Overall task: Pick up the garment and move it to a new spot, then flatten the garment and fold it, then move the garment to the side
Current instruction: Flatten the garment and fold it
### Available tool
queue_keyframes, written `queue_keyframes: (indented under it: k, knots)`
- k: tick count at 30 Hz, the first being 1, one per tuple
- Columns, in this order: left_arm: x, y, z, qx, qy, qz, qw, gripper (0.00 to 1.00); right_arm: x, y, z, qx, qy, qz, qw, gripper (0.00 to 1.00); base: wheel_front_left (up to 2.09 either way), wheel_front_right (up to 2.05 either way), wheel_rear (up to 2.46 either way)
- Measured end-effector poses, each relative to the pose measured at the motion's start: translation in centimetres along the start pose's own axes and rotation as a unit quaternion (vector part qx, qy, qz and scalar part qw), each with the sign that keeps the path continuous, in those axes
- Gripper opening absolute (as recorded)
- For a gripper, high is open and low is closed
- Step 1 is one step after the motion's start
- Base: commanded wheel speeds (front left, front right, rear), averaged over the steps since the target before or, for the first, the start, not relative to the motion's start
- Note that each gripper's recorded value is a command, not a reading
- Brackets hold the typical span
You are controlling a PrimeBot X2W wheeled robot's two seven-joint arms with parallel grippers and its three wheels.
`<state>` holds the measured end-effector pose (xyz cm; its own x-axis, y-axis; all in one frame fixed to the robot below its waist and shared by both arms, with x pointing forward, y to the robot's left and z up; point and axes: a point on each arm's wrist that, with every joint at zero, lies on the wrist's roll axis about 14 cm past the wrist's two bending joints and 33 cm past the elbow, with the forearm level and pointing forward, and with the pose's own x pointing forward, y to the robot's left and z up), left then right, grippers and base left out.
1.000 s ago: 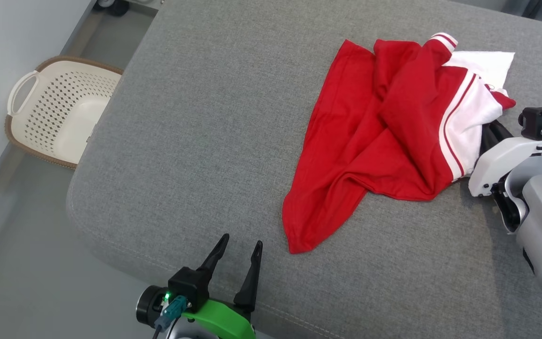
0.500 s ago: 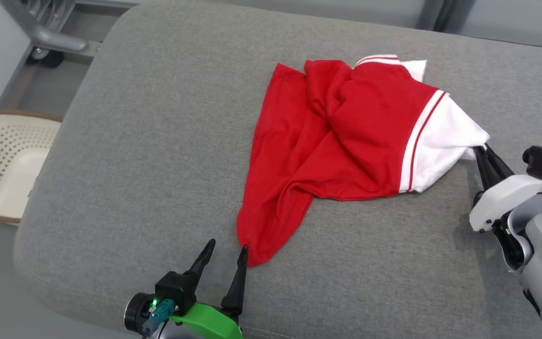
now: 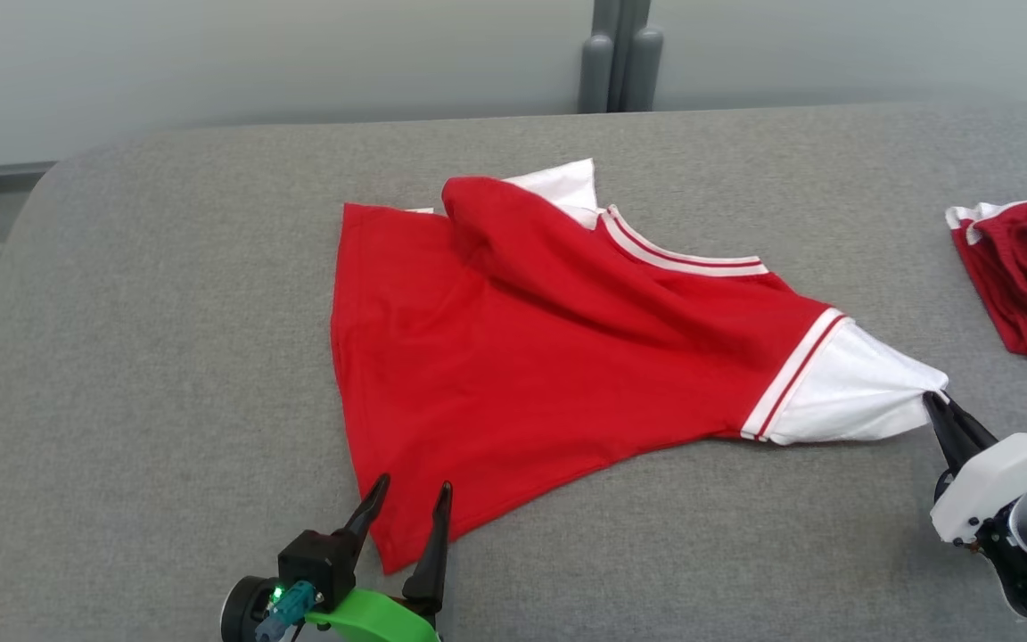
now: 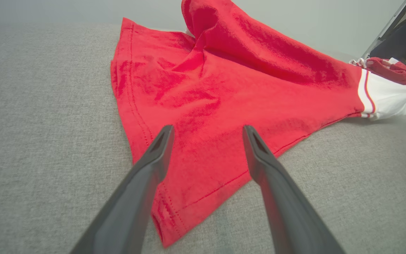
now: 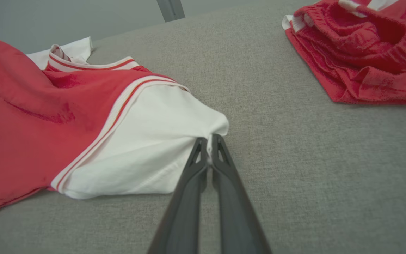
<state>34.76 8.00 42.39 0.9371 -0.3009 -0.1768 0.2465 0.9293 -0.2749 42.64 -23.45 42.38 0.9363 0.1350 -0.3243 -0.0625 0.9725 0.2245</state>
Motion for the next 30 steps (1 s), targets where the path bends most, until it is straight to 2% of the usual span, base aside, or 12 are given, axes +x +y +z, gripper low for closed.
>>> queue_keyframes:
  k: [5, 6, 7, 10, 16, 22, 30]
  knots:
    - [0.6, -1.6, 0.2, 0.007, -0.001, -0.028, 1.000, 1.00, -3.3, -2.3, 0.4, 0.028, -0.008, -0.024, 0.999, 0.02, 0.00, 0.00, 0.00]
    - [0.7, -1.9, 0.3, 0.008, -0.002, -0.032, 0.999, 1.00, -3.8, -2.6, 0.4, 0.029, -0.010, -0.028, 0.999, 0.89, 0.00, 0.00, 0.00]
    - [0.7, -2.1, 0.4, 0.010, -0.004, -0.036, 0.999, 1.00, -4.4, -2.7, 0.3, 0.028, -0.009, -0.029, 0.999, 1.00, 0.00, 0.00, 0.00]
    - [0.7, -2.5, 0.7, 0.013, -0.008, -0.042, 0.999, 1.00, -5.5, -3.5, 0.8, 0.020, -0.031, -0.040, 0.999, 1.00, 0.00, 0.00, 0.00]
    - [0.4, -2.6, 0.9, 0.020, -0.011, -0.042, 0.999, 1.00, -6.8, -6.1, 3.2, -0.037, -0.083, -0.079, 0.993, 1.00, 0.00, 0.00, 0.00]
    - [0.3, -2.1, 0.7, 0.019, -0.009, -0.034, 0.999, 1.00, -4.1, -1.3, 4.4, -0.059, -0.111, -0.029, 0.992, 1.00, 0.00, 0.00, 0.00]
    - [0.0, -1.0, 1.1, 0.017, -0.016, -0.015, 1.000, 1.00, 0.5, 5.8, 6.0, -0.106, -0.113, 0.059, 0.986, 1.00, 0.00, 0.00, 0.00]
